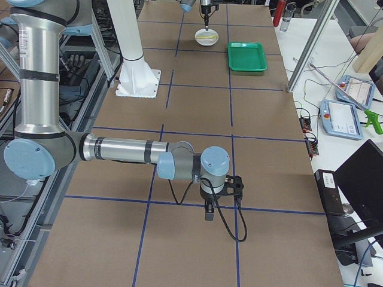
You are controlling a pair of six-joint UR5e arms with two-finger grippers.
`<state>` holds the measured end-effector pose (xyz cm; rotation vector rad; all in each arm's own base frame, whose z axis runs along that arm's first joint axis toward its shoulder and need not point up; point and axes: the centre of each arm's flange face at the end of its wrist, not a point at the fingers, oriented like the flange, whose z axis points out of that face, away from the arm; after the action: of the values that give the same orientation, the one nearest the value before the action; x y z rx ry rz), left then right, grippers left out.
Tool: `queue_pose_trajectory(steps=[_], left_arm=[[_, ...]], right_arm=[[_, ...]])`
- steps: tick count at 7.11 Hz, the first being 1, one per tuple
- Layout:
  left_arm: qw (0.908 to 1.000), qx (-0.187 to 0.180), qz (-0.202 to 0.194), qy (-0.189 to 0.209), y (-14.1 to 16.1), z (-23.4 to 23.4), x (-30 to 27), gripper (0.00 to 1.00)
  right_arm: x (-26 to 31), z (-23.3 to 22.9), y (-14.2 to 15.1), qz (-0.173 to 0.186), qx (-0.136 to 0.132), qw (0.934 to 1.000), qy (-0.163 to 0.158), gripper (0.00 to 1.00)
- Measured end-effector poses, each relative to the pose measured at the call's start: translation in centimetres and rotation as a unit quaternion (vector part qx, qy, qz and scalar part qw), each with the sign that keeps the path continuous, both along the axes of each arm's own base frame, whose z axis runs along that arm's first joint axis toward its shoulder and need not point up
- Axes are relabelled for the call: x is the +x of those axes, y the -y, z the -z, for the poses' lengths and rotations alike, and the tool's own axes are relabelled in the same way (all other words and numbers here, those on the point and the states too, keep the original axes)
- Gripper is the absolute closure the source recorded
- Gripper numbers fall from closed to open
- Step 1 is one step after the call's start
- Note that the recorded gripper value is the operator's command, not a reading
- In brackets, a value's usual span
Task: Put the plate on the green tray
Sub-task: 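Carry the plate with spoons over the green tray with the left gripper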
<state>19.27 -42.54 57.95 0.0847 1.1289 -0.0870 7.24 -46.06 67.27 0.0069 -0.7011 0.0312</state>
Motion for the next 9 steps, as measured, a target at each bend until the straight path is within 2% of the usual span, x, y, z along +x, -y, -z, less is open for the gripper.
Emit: queue_pose_trajectory(steps=[1,2,4,5,7,9], left_arm=[[0.9996,-0.011,0.008,-0.024,2.0,3.0,1.5,1.0],[0.9983,-0.031,0.022,-0.045,5.2,6.0,3.7,1.0],[0.9914,-0.095,0.059,-0.068,13.1,10.3,8.6,1.0],[0.9884,-0.115,0.078,-0.063,15.2,10.7,9.4,1.0],[0.9828,-0.136,0.122,-0.026,19.3,10.7,10.4,1.0],[0.9839,-0.122,0.131,0.004,22.2,10.0,11.4,1.0]], right_arm=[[0.0,0.0,0.0,0.0,0.0,1.0,0.0,0.0],[0.0,0.0,0.0,0.0,0.0,1.0,0.0,0.0],[0.0,0.0,0.0,0.0,0.0,1.0,0.0,0.0],[0.0,0.0,0.0,0.0,0.0,1.0,0.0,0.0],[0.0,0.0,0.0,0.0,0.0,1.0,0.0,0.0],[0.0,0.0,0.0,0.0,0.0,1.0,0.0,0.0]])
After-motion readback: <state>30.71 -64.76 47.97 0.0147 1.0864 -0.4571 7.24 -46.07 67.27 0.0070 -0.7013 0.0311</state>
